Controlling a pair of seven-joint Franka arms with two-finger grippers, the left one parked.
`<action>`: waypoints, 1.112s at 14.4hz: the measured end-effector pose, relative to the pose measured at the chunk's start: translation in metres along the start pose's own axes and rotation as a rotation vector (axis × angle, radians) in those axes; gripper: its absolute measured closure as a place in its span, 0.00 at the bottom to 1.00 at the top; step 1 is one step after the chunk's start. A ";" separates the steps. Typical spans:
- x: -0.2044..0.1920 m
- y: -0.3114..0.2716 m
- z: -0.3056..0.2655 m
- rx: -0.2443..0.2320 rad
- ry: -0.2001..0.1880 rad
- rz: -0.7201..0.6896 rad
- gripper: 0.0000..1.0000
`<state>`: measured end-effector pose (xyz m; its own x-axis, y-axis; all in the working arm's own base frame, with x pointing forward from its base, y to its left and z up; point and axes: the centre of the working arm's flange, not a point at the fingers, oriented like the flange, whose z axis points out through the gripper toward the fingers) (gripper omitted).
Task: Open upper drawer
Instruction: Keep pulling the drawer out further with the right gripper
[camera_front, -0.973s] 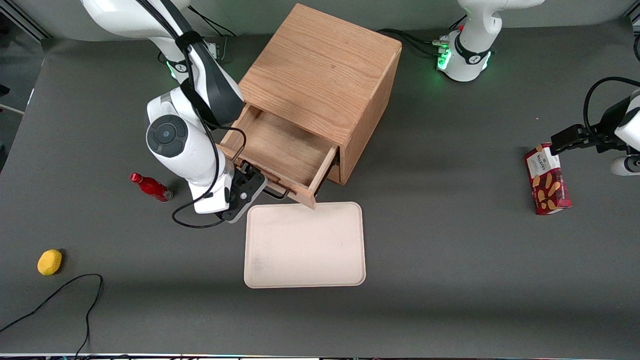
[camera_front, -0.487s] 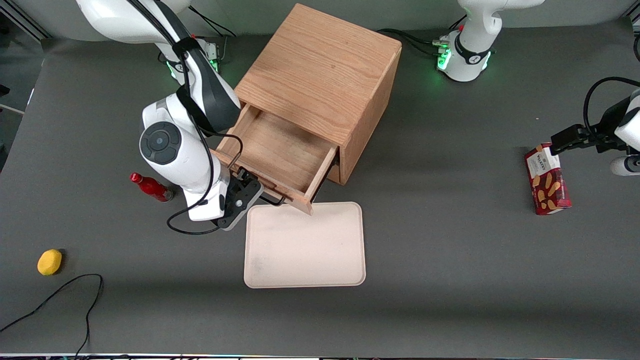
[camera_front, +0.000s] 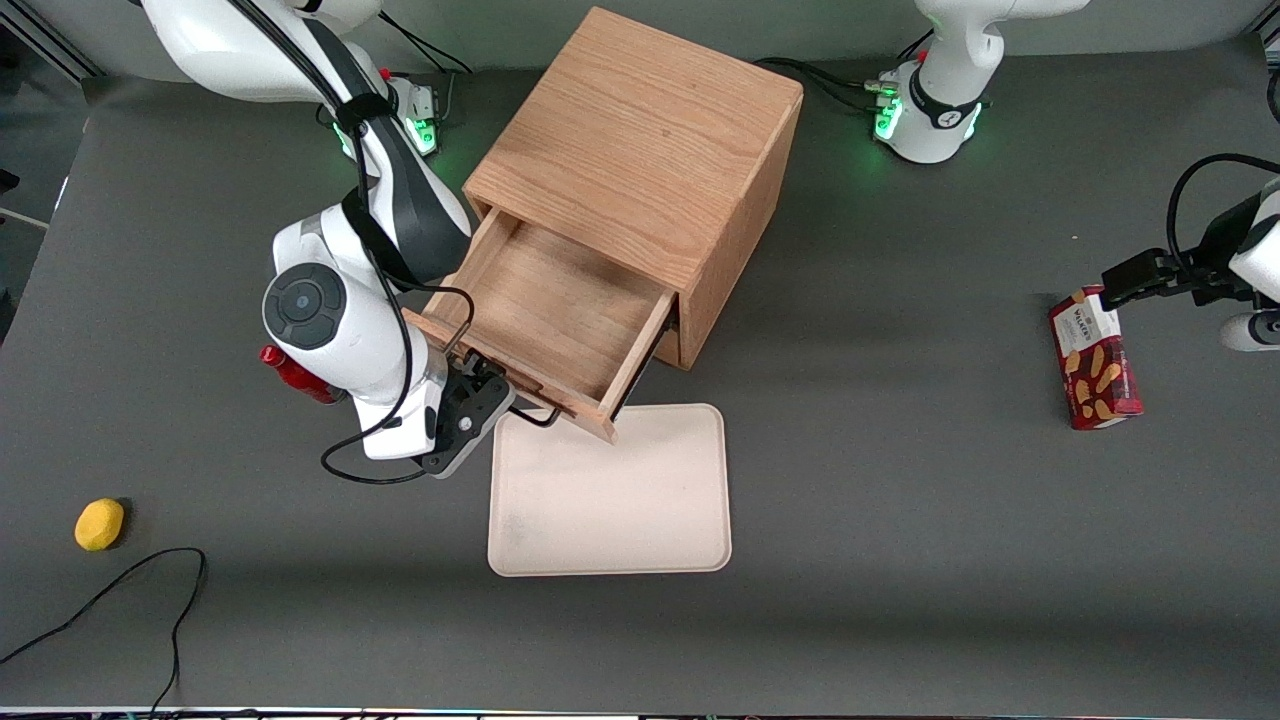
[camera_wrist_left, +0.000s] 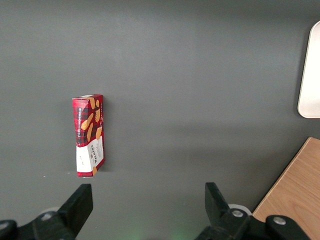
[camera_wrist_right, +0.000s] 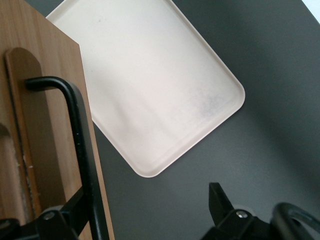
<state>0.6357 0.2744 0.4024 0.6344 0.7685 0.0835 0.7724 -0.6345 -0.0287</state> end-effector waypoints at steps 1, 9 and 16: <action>0.000 0.003 0.000 -0.001 0.002 0.001 0.00; 0.000 0.013 0.000 -0.003 0.006 0.013 0.00; -0.002 0.029 -0.001 -0.009 0.015 0.034 0.00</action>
<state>0.6569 0.2543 0.4027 0.6598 0.7451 0.0978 0.7499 -0.6611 -0.0227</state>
